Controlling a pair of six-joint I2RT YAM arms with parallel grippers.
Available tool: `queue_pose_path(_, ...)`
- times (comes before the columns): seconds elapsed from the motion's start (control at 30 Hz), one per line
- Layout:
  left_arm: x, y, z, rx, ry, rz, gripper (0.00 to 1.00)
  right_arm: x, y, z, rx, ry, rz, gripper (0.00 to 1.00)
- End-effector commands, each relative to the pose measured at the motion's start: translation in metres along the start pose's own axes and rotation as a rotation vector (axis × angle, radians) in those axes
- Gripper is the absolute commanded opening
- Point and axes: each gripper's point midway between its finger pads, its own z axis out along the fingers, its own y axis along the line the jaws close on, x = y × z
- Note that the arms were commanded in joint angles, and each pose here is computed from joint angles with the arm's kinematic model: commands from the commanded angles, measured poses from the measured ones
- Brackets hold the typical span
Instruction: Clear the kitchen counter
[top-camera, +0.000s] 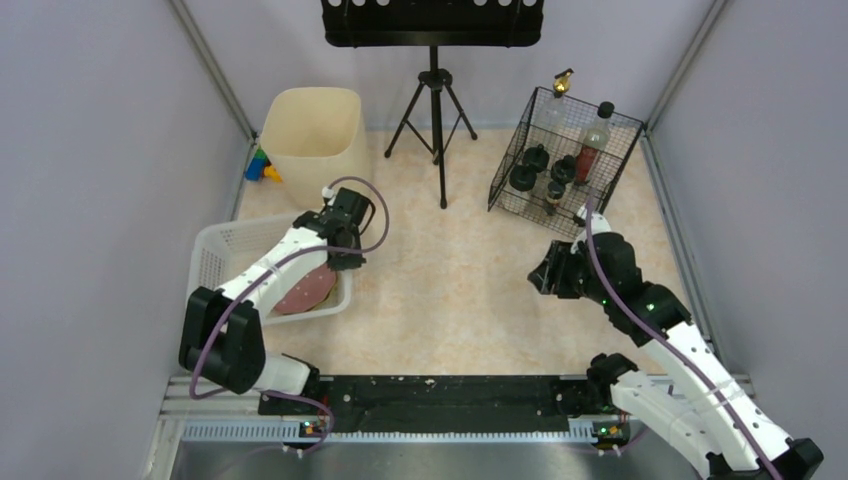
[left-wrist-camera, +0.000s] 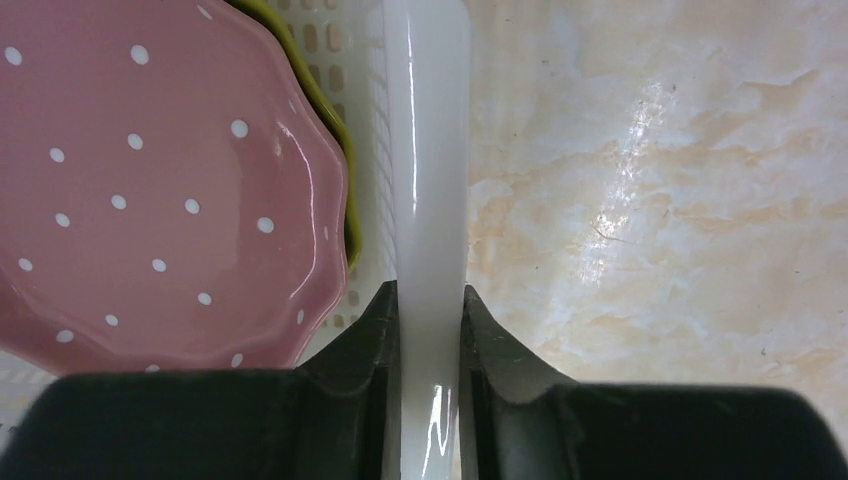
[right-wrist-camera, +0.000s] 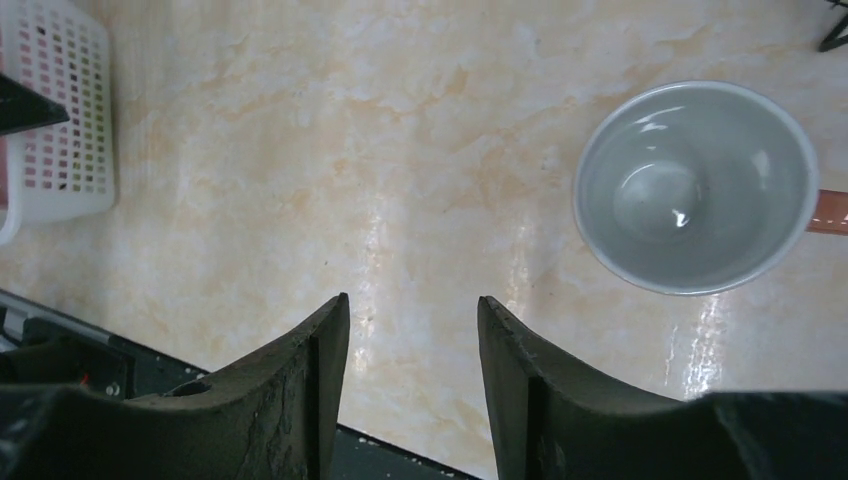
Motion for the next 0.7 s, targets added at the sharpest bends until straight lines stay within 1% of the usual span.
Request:
queue_pose_path(0.0,-0.008,-0.048,-0.008,0.168,-0.025,-0.022,0.00,-0.024,-0.020,-0.010,0.150,-0.086,0.019,0.50)
queue_pose_path(0.13,-0.003,-0.077,-0.023,0.261,-0.041,0.008,0.00,-0.033,-0.035,-0.009,0.250,-0.117,0.034,0.51)
queue_pose_path(0.37,0.003,-0.131,-0.056,0.416,-0.068,0.086,0.00,-0.043,-0.046,0.009,0.345,-0.097,0.019,0.51)
queue_pose_path(0.5,0.022,-0.173,-0.071,0.507,-0.056,0.163,0.00,-0.043,-0.053,0.024,0.384,-0.071,0.013,0.51)
queue_pose_path(0.67,0.054,-0.221,-0.079,0.571,-0.033,0.256,0.00,-0.047,-0.058,0.039,0.398,-0.059,0.010,0.50)
